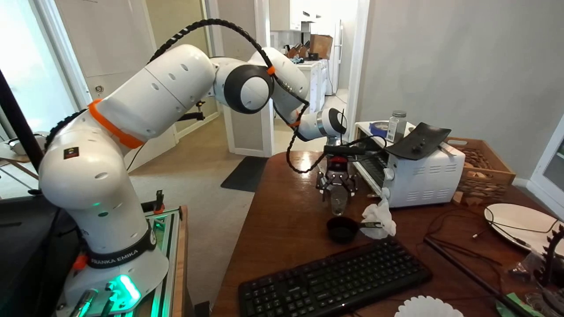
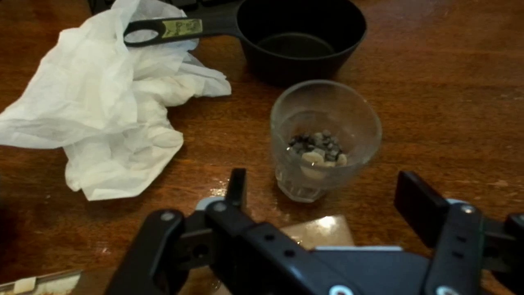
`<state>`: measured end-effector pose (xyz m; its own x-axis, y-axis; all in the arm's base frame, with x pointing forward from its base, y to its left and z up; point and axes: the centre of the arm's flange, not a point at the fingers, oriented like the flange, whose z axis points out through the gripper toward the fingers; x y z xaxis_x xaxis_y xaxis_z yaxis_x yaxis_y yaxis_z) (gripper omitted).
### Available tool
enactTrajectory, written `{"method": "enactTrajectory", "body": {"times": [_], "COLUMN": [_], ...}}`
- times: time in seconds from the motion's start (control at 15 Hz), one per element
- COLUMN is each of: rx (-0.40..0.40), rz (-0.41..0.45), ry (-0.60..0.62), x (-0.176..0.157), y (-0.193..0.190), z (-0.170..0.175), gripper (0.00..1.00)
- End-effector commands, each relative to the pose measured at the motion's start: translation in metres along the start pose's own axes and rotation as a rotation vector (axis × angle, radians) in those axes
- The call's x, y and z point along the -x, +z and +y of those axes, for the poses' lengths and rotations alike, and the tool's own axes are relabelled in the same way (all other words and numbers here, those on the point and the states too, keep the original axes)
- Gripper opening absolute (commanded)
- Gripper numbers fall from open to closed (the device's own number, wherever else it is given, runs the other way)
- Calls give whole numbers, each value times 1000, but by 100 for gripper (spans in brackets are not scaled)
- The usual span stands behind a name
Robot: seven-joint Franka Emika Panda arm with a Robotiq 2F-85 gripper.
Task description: Pour the contents in the cup into the black item
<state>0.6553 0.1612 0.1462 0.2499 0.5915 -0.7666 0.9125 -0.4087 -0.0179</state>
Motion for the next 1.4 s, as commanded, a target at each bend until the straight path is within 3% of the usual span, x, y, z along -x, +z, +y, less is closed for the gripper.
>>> {"method": "enactTrajectory", "body": {"times": [0.0, 0.2, 0.53, 0.67, 0.8, 1.07, 1.13, 1.33], "rx": [8, -6, -31, -36, -42, -44, -44, -47], "rz": [-33, -35, -38, -42, -43, -46, -46, -50], "ry": [-17, 1, 0, 2, 1, 4, 5, 8], "x": [-12, -7, -8, -8, -8, -6, -6, -4], "y": [-3, 1, 13, 12, 13, 15, 15, 15], "z": [9, 9, 4, 5, 6, 6, 7, 4], "gripper": [87, 82, 89, 87, 61, 29, 23, 23]}}
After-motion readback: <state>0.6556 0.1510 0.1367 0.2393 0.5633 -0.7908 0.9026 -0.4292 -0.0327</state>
